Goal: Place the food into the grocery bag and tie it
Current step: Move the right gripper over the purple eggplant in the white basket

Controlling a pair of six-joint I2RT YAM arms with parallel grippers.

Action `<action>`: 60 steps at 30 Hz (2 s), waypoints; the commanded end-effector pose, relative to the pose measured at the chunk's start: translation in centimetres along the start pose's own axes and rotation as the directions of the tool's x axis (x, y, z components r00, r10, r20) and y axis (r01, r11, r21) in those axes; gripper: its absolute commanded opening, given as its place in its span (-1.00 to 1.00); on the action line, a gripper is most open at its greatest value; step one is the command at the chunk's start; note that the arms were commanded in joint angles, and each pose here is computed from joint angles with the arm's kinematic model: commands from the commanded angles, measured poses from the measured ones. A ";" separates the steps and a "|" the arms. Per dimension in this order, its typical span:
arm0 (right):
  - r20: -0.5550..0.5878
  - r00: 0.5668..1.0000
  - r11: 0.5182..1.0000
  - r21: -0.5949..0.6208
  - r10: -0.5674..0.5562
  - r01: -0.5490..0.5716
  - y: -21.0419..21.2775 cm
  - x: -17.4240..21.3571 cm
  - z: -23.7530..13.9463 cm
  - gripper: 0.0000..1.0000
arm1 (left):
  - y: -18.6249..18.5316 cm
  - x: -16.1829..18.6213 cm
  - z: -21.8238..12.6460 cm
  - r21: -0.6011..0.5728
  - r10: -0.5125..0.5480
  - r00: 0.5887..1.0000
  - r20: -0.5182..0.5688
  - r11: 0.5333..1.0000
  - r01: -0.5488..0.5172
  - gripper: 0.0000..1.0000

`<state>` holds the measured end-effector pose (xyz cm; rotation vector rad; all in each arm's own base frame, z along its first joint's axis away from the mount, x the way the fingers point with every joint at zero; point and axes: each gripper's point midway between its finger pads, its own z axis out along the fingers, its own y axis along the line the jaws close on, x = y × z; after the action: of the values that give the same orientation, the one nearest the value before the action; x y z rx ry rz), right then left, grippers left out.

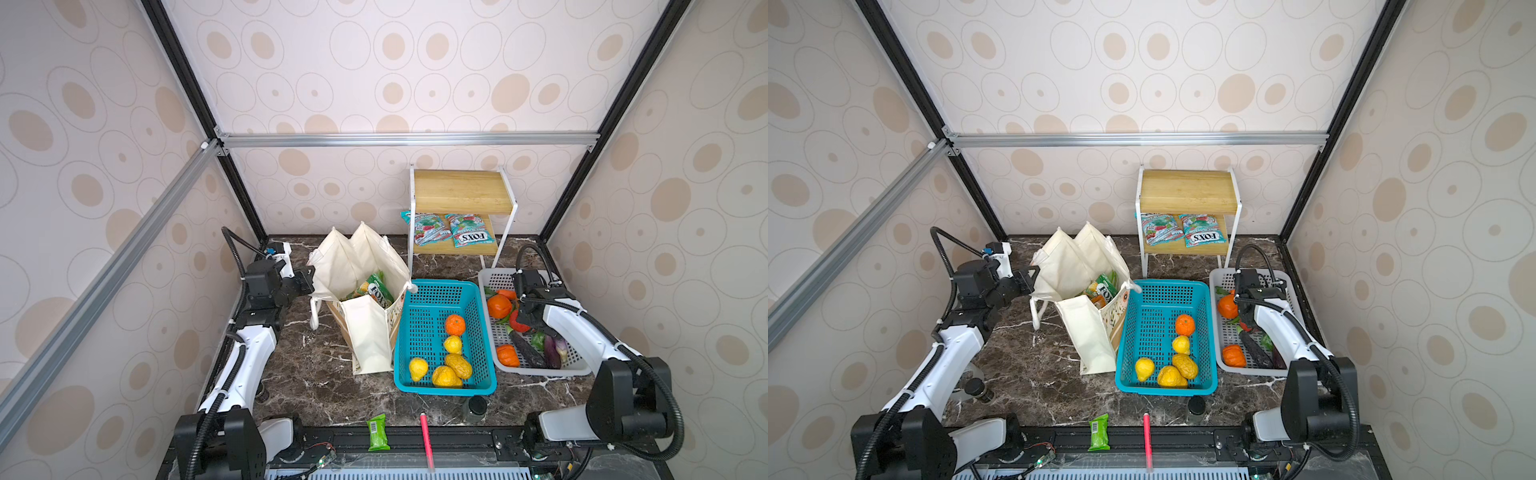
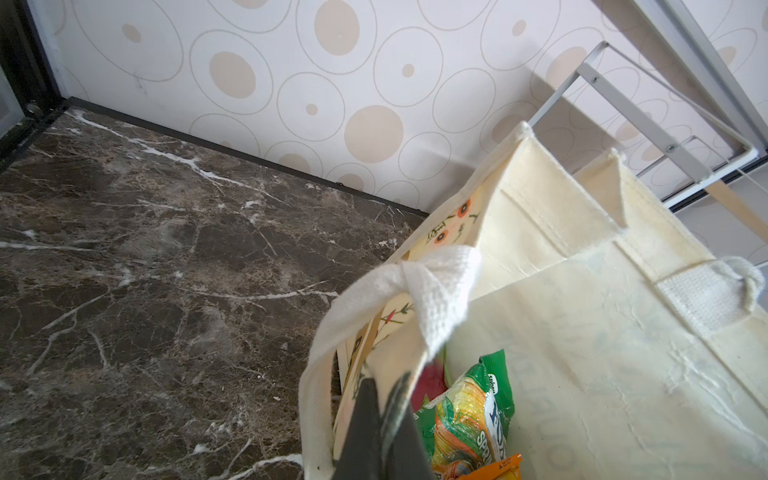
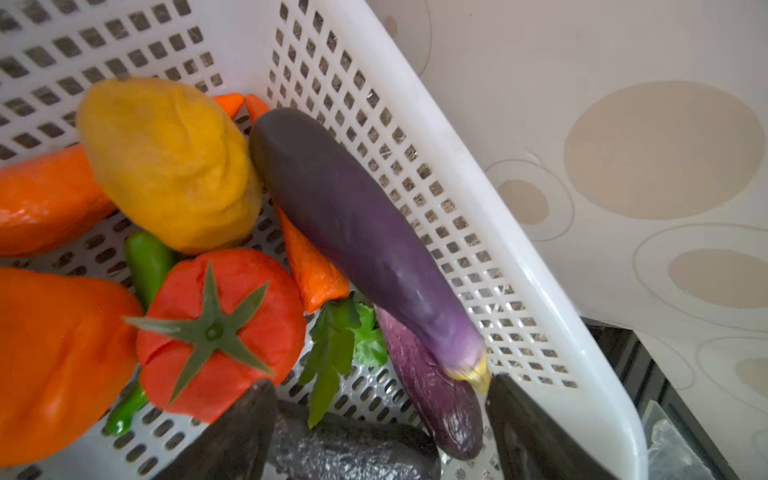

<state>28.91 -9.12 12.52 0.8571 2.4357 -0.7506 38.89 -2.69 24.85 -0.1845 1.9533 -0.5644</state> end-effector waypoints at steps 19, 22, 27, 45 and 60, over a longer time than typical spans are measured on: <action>-0.013 0.999 0.997 0.062 -0.050 0.051 1.2 -1.1 3.6 0.42 | -0.8 -2.5 -0.6 0.020 0.049 0.995 0.083 0.999 -0.051 -1.00; -0.044 0.999 1.000 -0.024 -0.001 0.000 1.8 -0.6 4.2 0.40 | -0.8 -2.5 -0.5 0.020 0.049 0.995 0.083 0.998 -0.051 -1.00; -0.032 0.999 0.997 -0.069 0.037 -0.039 1.5 -0.9 4.1 0.40 | -0.8 -2.4 -0.5 0.018 0.048 0.996 0.079 0.999 -0.050 -1.00; -0.083 0.996 0.998 0.050 0.029 -0.025 0.0 -1.0 5.9 0.47 | -0.5 -2.3 -0.4 0.009 0.049 0.996 0.074 0.999 -0.050 -1.00; -0.093 0.996 0.999 0.042 0.009 -0.005 0.7 -0.8 7.0 0.09 | -0.6 -2.3 -0.3 0.013 0.052 0.996 0.074 0.999 -0.053 -1.00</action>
<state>31.98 -12.74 7.28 0.9204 2.5141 -0.7222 38.93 -2.66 24.78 -0.1859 1.9550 -0.5629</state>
